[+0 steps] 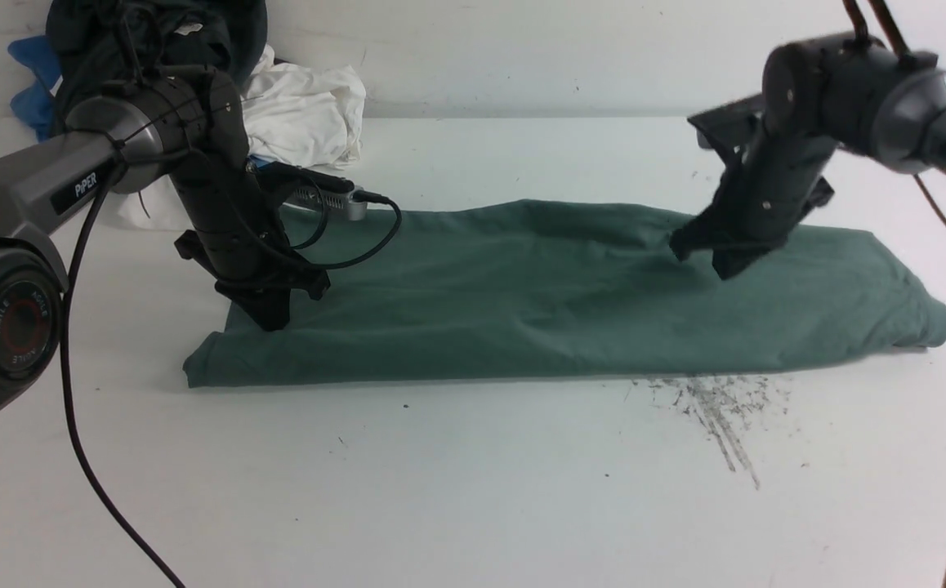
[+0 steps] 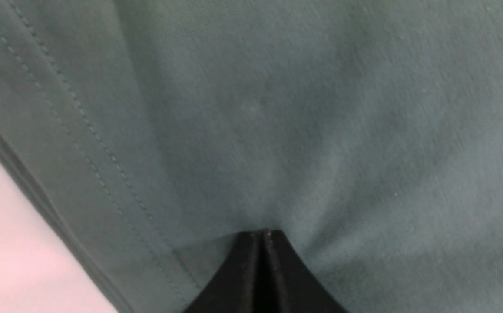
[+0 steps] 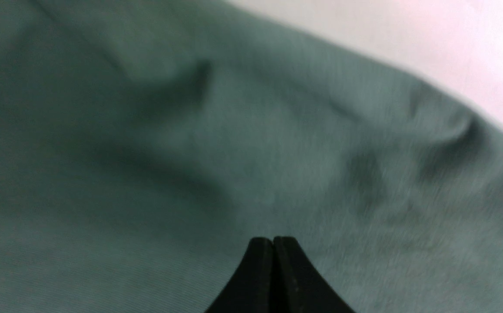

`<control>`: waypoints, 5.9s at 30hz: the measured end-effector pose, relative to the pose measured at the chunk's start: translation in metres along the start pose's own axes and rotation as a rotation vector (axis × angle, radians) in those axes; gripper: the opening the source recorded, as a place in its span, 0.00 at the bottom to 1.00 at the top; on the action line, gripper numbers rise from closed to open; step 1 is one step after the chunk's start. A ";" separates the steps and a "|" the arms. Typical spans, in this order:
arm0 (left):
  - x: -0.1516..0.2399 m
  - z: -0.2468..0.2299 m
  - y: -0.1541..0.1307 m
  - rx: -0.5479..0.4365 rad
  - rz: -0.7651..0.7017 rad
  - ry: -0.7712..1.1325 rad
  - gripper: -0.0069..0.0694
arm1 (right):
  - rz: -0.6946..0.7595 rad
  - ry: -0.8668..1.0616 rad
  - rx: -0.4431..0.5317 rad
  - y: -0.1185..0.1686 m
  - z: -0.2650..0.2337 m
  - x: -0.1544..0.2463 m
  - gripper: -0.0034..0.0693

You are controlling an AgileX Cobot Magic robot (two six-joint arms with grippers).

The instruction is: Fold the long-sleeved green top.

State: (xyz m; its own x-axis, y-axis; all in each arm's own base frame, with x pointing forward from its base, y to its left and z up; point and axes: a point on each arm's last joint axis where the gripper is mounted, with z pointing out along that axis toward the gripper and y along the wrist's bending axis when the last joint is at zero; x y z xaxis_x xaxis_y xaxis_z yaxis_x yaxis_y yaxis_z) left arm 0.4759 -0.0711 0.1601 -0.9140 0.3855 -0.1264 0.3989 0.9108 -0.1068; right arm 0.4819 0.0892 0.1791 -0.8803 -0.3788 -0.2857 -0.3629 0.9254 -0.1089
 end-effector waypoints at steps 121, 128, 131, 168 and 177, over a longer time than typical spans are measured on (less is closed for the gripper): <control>0.070 -0.105 -0.122 0.047 0.206 -0.264 0.08 | -0.069 -0.249 -0.028 0.070 -0.184 0.056 0.54; 0.037 -0.089 -0.208 0.110 0.406 -0.444 0.08 | 0.180 -0.118 0.066 0.003 -0.138 0.133 0.12; 0.017 -0.061 -0.230 0.108 0.436 -0.499 0.08 | 0.270 -0.103 0.061 -0.006 -0.095 0.162 0.04; 0.029 -0.068 -0.150 -0.012 0.369 -0.156 0.08 | 0.085 -0.344 -0.033 0.055 -0.078 0.094 0.03; 0.123 -0.222 -0.147 -0.087 0.293 -0.450 0.08 | 0.076 -0.774 0.036 0.044 -0.246 0.132 0.03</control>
State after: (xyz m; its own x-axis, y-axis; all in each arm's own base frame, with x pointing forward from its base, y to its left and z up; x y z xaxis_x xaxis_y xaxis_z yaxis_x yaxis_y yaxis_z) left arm 0.2886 -0.1248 0.3792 -0.6356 0.5413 -0.5504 0.6075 0.7907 0.0759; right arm 0.2743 0.0780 0.3708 -0.4339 -0.2134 -0.8753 -0.2885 0.9533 -0.0894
